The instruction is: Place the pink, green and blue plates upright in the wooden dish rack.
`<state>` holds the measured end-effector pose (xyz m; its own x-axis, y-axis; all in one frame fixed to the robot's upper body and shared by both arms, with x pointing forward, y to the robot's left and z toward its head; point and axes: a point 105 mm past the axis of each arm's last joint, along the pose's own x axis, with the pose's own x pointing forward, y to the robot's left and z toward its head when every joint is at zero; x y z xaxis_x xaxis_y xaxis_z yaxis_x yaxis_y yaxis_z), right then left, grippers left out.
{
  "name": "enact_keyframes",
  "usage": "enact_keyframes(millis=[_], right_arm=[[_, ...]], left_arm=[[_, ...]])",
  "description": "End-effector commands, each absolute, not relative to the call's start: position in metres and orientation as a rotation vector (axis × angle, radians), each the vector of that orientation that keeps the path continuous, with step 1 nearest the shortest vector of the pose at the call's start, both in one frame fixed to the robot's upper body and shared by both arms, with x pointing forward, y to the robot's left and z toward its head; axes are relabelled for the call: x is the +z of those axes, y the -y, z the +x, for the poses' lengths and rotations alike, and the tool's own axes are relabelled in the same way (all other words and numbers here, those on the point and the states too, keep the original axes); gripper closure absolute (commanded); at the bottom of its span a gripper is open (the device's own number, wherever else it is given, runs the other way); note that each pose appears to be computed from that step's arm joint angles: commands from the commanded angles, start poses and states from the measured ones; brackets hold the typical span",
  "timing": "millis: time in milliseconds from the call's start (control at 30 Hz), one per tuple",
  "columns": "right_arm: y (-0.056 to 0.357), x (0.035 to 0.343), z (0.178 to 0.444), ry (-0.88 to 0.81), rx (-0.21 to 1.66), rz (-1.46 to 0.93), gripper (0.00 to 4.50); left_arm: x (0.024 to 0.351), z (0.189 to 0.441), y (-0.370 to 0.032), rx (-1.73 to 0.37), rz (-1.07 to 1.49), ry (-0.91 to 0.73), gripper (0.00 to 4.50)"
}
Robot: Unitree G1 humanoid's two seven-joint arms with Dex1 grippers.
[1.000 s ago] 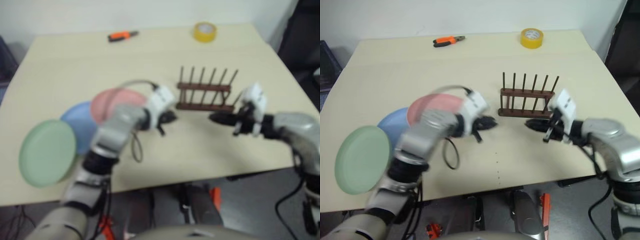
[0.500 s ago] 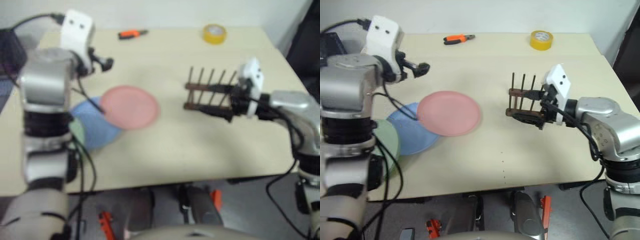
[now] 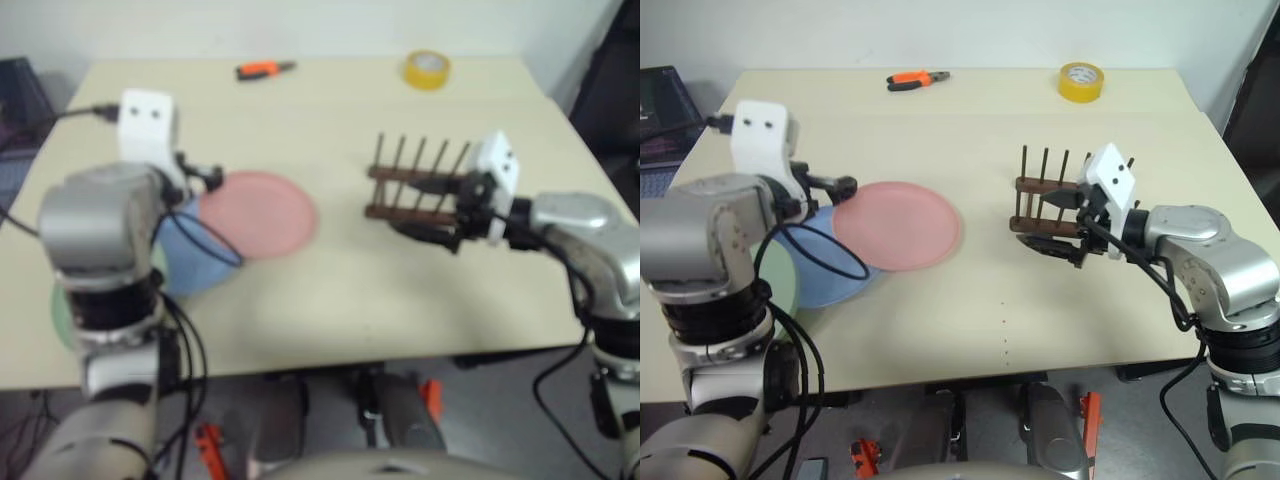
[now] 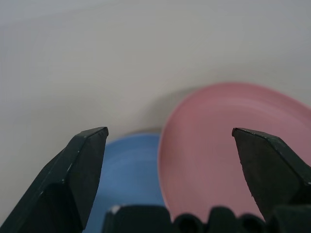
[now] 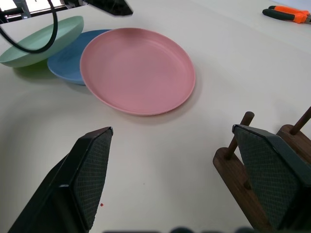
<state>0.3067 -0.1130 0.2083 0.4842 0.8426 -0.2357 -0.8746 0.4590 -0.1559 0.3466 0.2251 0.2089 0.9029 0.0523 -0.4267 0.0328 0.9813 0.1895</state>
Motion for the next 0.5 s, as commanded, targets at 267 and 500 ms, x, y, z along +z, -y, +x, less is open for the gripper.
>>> enact_keyframes(millis=[267,500], right_arm=[[0.11,0.213,0.302,-0.085,1.064,-0.304,0.19],[0.11,0.214,0.301,-0.084,1.059,-0.297,0.19]], left_arm=[[0.192,0.339,-0.231,0.045,0.163,-0.47,0.0],[0.174,0.339,-0.227,0.05,0.118,-0.517,0.0]])
